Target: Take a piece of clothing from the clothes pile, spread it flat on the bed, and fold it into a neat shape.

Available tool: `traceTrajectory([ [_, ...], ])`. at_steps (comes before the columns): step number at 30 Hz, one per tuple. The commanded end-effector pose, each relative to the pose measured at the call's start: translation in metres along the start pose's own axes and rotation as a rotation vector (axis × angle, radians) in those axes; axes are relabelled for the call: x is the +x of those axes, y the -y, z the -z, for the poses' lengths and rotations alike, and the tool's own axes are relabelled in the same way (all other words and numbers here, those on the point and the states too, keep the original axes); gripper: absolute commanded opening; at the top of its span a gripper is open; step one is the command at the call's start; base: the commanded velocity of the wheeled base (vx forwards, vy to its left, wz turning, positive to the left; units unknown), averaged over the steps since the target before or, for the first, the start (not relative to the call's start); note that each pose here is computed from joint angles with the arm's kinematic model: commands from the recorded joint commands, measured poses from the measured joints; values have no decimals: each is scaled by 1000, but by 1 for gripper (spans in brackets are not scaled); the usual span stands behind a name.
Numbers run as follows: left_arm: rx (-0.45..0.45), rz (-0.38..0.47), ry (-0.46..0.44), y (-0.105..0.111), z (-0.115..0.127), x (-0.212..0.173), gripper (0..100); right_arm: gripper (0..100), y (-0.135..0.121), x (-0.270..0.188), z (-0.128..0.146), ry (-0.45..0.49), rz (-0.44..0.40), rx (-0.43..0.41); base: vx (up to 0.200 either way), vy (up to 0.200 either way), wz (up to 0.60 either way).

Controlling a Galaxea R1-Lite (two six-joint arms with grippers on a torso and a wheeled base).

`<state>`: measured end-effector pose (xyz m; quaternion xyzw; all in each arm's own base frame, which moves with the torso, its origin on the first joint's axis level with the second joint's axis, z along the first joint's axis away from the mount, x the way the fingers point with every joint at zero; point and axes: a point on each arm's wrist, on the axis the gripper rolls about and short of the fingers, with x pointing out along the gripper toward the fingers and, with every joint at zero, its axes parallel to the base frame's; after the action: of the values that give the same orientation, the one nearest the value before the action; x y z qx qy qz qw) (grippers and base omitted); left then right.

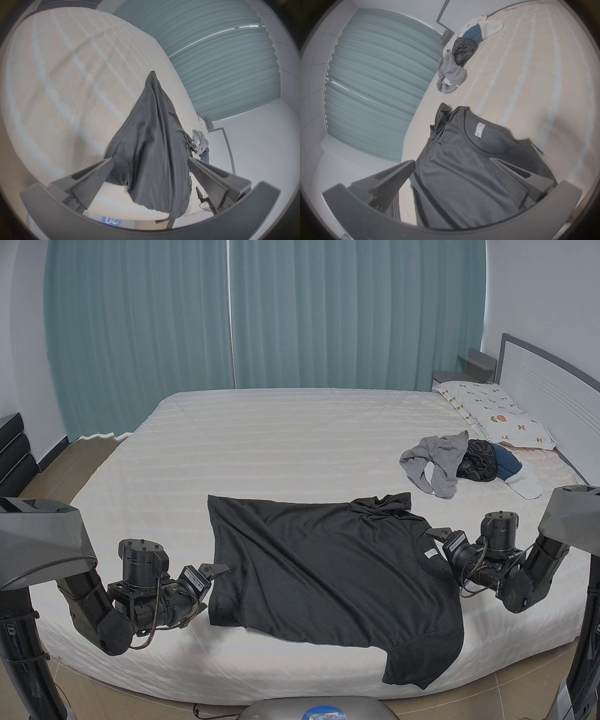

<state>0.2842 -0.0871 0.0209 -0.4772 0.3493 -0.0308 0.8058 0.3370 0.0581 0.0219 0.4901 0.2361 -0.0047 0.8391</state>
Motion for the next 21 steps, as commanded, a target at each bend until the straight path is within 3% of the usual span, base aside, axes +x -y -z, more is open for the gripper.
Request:
traceTrajectory([
  [1, 5, -1, -32, -2, 11, -5, 100, 100, 9, -19, 15, -32, 7, 17, 0, 0, 0],
  [5, 3, 8, -43, 1, 16, -7, 100, 100, 11, -22, 18, -41, 13, 26, 0, 0, 0],
  [17, 1, 4, -60, 3, 24, -8, 100, 100, 11, -24, 18, -40, 19, 40, 0, -200, 0],
  [21, 6, -2, -55, 1, 23, -9, 100, 100, 11, -24, 19, -40, 19, 38, 0, 0, 0],
])
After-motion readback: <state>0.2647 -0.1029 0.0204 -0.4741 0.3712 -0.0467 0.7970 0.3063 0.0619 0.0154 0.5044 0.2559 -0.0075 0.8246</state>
